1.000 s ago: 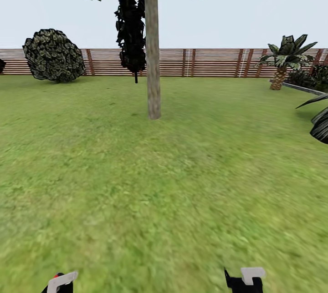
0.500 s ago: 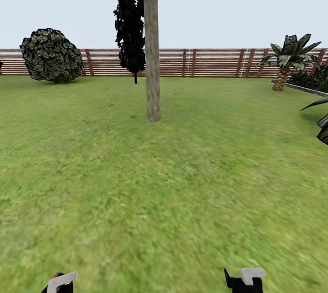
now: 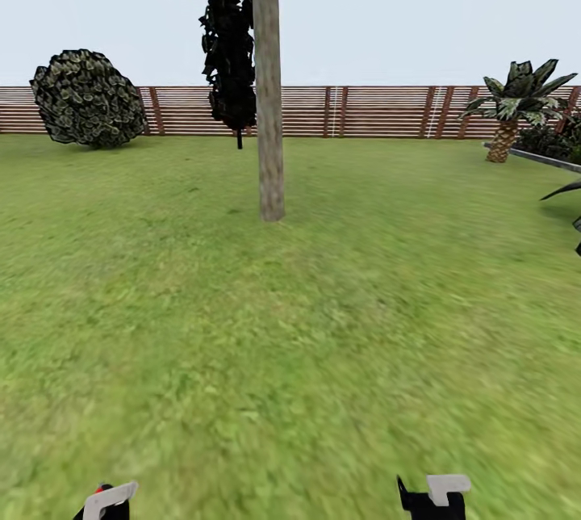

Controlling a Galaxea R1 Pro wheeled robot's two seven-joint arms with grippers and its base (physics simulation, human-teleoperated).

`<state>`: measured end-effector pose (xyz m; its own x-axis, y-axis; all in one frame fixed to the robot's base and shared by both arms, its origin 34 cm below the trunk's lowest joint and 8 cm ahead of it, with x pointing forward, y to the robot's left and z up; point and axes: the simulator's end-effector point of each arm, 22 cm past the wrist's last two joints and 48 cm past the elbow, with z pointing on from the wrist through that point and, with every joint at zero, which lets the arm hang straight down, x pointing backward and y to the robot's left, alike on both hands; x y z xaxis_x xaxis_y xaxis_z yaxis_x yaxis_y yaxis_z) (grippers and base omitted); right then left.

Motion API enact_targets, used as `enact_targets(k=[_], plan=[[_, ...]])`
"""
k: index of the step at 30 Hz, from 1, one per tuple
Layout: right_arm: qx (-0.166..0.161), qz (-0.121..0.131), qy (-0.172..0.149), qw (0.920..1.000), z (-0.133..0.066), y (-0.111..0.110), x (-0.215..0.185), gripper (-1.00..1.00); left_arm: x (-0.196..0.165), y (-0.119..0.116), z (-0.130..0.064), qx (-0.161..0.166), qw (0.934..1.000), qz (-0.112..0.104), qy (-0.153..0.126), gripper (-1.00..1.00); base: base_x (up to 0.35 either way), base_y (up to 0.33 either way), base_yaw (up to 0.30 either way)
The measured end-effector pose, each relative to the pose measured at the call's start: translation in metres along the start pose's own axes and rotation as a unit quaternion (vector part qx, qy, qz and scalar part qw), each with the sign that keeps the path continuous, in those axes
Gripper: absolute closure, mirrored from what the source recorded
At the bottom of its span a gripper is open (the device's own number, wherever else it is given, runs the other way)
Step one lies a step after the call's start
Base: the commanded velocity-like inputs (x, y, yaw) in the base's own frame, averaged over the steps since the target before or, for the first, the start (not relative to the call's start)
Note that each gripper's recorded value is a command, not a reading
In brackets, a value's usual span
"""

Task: In the garden, pick up the pesticide atomizer on the floor and spray pesticide onto both trees until each tree trunk is fully covered.

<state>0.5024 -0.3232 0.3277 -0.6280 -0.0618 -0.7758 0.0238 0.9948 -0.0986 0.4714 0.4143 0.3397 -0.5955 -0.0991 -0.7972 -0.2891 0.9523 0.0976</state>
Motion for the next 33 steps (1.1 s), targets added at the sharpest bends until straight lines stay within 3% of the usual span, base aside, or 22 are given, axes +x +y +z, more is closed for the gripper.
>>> enact_targets(k=[33], plan=[[0.0,0.0,0.0,1.0,0.0,0.0,-0.0001,-1.0,-0.0001,-0.0001,0.0,0.0,1.0,0.0,0.0,1.0,0.339,0.0,0.0]])
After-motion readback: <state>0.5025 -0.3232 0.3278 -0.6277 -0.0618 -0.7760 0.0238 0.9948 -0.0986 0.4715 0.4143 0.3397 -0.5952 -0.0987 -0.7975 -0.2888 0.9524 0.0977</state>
